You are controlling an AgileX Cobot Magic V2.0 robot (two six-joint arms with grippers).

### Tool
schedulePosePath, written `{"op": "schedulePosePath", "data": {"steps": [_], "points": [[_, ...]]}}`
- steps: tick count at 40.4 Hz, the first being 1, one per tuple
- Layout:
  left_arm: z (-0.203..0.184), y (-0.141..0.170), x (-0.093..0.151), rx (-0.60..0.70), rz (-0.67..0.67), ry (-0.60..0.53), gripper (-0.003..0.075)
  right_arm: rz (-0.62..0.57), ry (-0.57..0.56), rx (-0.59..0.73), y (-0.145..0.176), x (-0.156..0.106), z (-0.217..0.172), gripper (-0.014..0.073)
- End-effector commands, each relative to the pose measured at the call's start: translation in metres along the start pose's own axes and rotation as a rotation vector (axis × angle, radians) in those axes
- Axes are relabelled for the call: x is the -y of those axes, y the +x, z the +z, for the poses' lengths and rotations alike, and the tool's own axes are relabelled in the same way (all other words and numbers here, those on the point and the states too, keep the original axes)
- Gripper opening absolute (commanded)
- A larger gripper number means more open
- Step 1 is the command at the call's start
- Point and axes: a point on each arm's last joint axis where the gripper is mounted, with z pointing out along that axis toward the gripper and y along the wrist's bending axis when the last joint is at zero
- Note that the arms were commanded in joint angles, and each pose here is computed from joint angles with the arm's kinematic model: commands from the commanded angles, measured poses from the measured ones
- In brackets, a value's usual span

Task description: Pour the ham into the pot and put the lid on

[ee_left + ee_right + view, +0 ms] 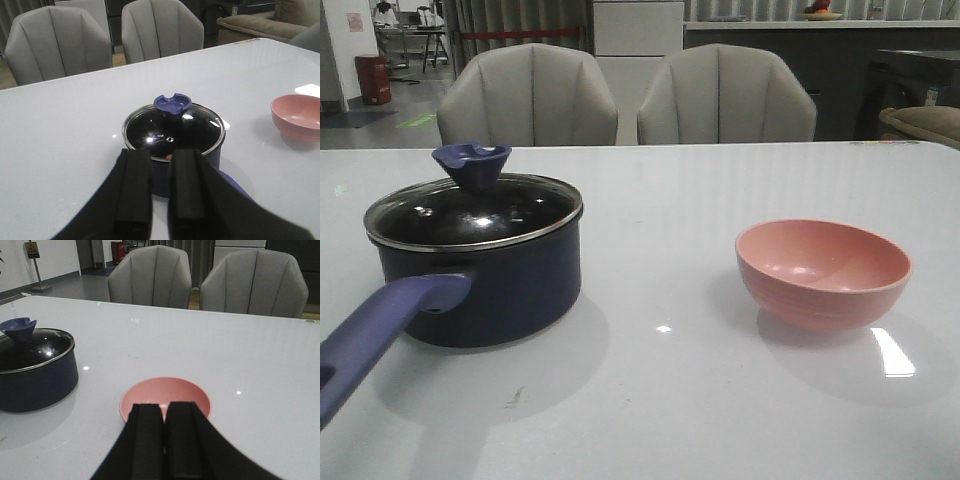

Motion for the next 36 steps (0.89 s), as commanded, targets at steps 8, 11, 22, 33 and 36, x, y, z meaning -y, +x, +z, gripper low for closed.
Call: {"op": "schedulePosePath", "data": {"steps": [8,11,22,33,36], "points": [[-0.002,-0.015,0.0,0.101,-0.012,0.008,0.0113,0.001,0.034,0.082,-0.014,0.003,-0.001,0.0138],[-0.002,-0.015,0.0,0.101,-0.012,0.008,0.0113,0.001,0.034,0.082,-0.014,0.003,-0.001,0.0138],[-0.002,-0.016,0.0,0.104,-0.012,0.008,0.0113,0.001,0.034,0.082,-0.014,0.003,-0.001,0.0138],[0.008,0.009,-0.007,0.11,-0.019,-0.155,0.0113,0.001,0.034,0.082,-0.014,0.003,-0.001,0.0138],[0.011,0.022,-0.01,0.179,-0.031,-0.228,0.0113,0.001,0.034,0.082,-0.014,0.003,-0.001,0.0138]]}}
